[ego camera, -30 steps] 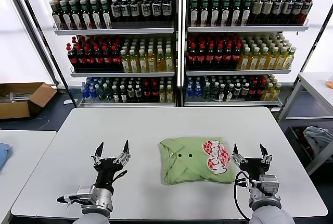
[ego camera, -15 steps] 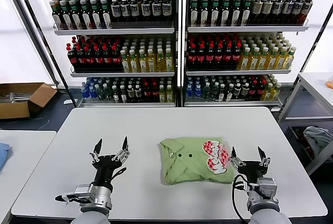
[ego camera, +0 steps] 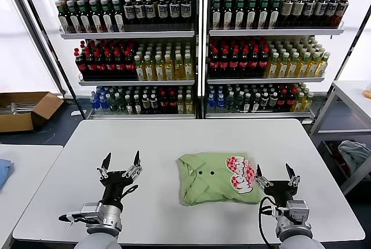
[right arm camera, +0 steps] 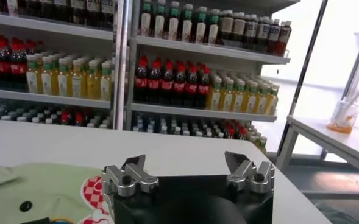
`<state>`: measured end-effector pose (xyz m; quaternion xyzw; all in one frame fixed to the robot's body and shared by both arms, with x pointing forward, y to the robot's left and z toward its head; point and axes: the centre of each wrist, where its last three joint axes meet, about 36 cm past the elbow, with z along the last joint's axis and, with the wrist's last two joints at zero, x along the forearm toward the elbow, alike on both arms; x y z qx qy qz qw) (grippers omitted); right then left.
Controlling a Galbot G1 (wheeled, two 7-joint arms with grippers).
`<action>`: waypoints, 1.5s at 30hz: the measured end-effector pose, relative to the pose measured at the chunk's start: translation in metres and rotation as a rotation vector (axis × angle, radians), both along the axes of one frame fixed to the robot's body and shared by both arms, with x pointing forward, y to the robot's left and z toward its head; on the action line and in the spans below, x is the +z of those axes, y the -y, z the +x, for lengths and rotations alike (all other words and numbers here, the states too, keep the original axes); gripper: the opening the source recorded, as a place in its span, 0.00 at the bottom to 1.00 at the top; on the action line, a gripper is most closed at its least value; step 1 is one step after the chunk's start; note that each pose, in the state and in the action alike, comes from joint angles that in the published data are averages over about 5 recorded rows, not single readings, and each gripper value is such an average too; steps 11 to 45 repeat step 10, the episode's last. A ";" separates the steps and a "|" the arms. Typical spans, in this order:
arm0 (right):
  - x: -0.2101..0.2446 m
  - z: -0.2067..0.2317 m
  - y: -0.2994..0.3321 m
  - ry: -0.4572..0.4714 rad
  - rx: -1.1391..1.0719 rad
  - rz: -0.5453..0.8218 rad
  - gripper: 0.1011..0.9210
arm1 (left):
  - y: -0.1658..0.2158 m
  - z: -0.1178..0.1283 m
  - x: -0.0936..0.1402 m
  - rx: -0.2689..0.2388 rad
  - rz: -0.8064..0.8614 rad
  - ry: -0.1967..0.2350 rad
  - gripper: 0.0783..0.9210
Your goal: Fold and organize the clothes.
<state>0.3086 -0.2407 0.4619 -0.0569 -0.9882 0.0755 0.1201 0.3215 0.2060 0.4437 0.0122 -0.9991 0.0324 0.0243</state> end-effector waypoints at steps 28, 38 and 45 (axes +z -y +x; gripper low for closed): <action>0.002 -0.003 0.006 0.002 -0.010 -0.011 0.88 | 0.006 0.007 -0.003 -0.010 -0.002 -0.008 0.88; 0.002 -0.003 0.006 0.002 -0.010 -0.011 0.88 | 0.006 0.007 -0.003 -0.010 -0.002 -0.008 0.88; 0.002 -0.003 0.006 0.002 -0.010 -0.011 0.88 | 0.006 0.007 -0.003 -0.010 -0.002 -0.008 0.88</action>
